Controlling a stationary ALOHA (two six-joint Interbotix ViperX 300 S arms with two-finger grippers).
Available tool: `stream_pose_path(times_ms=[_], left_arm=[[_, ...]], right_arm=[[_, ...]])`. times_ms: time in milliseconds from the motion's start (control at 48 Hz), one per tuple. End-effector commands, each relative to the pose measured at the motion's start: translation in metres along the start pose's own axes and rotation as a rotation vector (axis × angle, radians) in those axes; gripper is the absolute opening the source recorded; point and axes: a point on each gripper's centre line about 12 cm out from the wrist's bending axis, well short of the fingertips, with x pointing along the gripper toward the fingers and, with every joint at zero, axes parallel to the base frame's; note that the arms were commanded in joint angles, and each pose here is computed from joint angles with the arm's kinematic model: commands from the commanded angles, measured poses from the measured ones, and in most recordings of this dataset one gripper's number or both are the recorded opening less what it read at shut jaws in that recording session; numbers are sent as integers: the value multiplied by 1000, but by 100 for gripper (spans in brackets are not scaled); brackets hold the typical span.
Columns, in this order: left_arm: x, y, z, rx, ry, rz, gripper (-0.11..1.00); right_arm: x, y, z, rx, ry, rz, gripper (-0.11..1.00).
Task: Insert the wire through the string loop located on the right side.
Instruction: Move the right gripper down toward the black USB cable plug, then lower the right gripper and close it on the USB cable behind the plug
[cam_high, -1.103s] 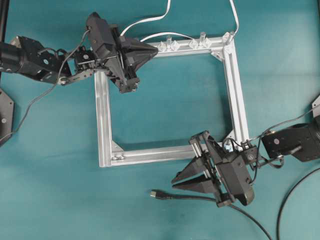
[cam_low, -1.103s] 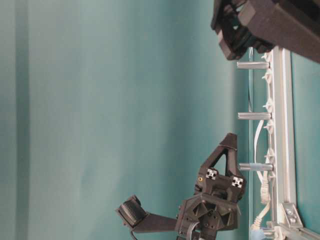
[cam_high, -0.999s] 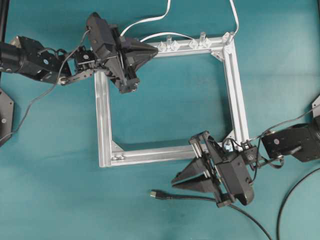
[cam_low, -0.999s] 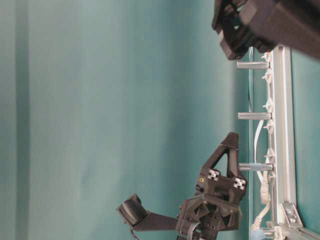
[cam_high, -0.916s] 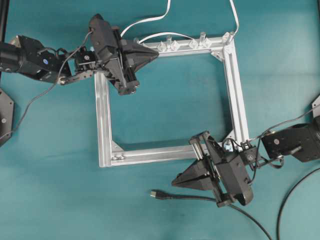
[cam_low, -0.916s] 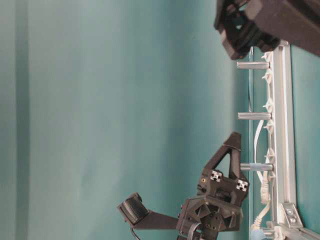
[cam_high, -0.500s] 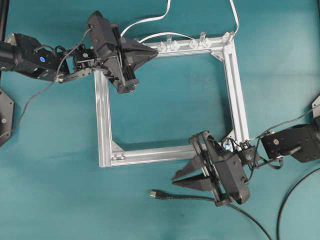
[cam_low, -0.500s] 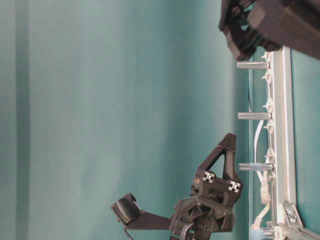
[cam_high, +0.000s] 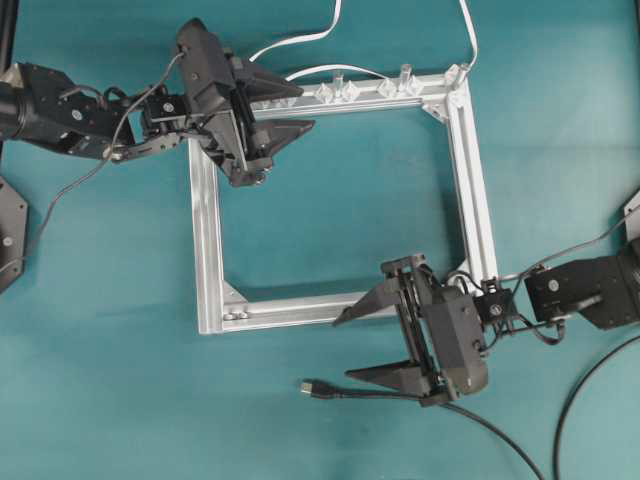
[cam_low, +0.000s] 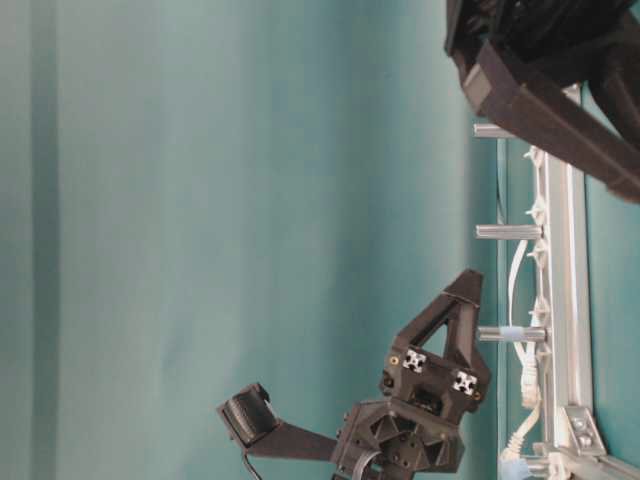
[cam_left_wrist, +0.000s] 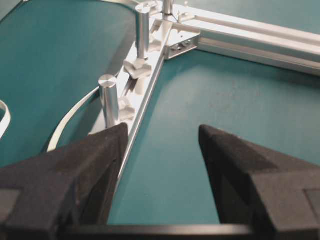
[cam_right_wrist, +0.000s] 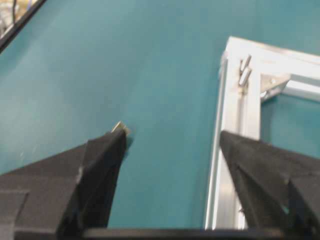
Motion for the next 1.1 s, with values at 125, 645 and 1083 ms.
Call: stream_pose_path(times_ms=[125,645,1083], left_arm=[[-3,1,12,-4,-34,1,62],[-4,5,9,0,-27,11,62],[-7,6,3,-6,-8,12,62]], right_arm=[[-3,13,13,91,-72,-58,84],[-8,35,11,131,-54,-217,81],[18,53,-4,184,-13,-236,81]])
